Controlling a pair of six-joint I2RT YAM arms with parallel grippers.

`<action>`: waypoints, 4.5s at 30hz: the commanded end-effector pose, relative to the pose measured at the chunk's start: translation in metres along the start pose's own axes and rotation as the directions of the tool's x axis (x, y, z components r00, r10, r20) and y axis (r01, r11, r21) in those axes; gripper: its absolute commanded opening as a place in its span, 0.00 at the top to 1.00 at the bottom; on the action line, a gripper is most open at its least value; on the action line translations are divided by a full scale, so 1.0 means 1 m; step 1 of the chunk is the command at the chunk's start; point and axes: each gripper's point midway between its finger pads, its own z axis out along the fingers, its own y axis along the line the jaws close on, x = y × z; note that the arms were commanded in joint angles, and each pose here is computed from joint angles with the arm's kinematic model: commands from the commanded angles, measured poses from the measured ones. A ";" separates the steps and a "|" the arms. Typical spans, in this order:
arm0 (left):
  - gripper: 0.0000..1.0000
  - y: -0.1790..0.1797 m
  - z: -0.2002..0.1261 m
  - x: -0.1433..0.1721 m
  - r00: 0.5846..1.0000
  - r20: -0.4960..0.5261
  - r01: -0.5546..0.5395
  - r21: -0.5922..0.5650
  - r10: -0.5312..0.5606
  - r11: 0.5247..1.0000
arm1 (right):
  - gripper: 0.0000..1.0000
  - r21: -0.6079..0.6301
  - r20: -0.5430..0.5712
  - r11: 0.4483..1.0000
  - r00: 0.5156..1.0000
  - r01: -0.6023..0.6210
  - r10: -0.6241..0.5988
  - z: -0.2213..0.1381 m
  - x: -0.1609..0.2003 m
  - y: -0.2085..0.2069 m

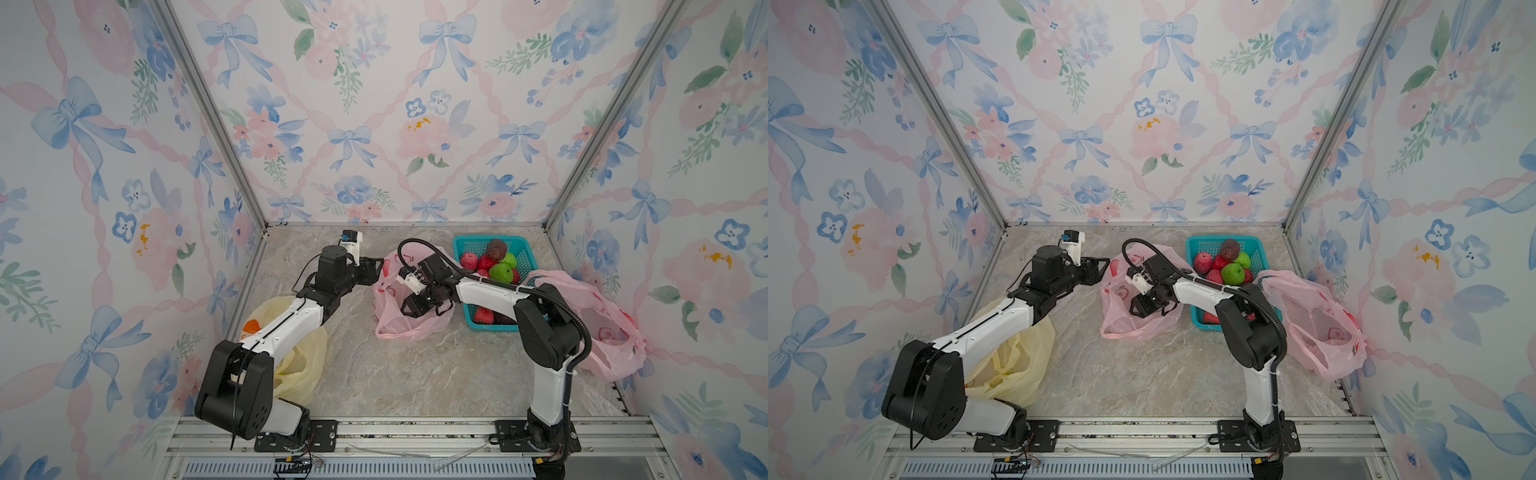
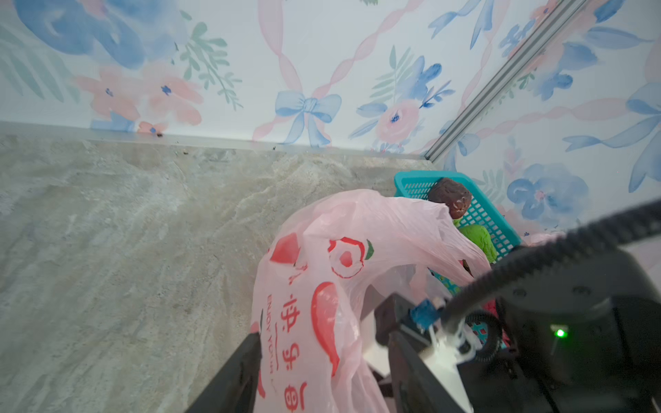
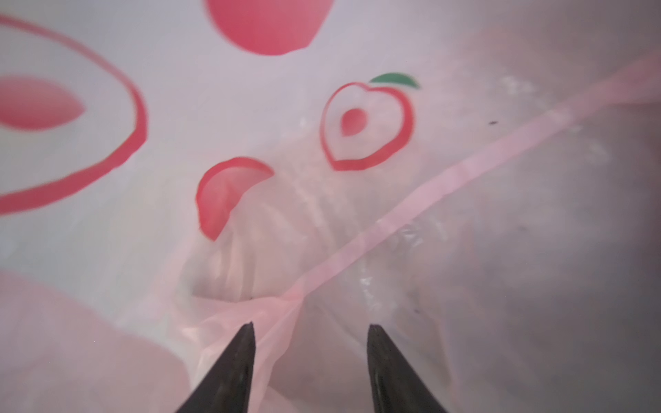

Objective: Untie the knot of a plastic bag & take out the apple
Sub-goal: Adjust the plastic bag at the center of the board.

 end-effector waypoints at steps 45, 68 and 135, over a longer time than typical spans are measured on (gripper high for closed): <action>0.50 0.002 -0.045 0.051 0.984 -0.125 0.119 -0.060 -0.126 0.991 | 0.39 0.539 0.060 0.835 0.983 0.116 -0.175 -0.017 -0.023 0.032; 0.88 -0.031 -0.059 0.175 0.841 -0.527 0.171 0.049 -0.120 0.984 | 0.36 0.526 0.190 0.849 0.966 0.049 -0.174 -0.042 -0.038 0.024; 1.00 -0.004 -0.058 0.114 0.989 -0.101 0.111 0.003 -0.110 0.994 | 0.29 0.299 0.320 0.948 0.947 -0.106 0.005 -0.012 0.014 0.037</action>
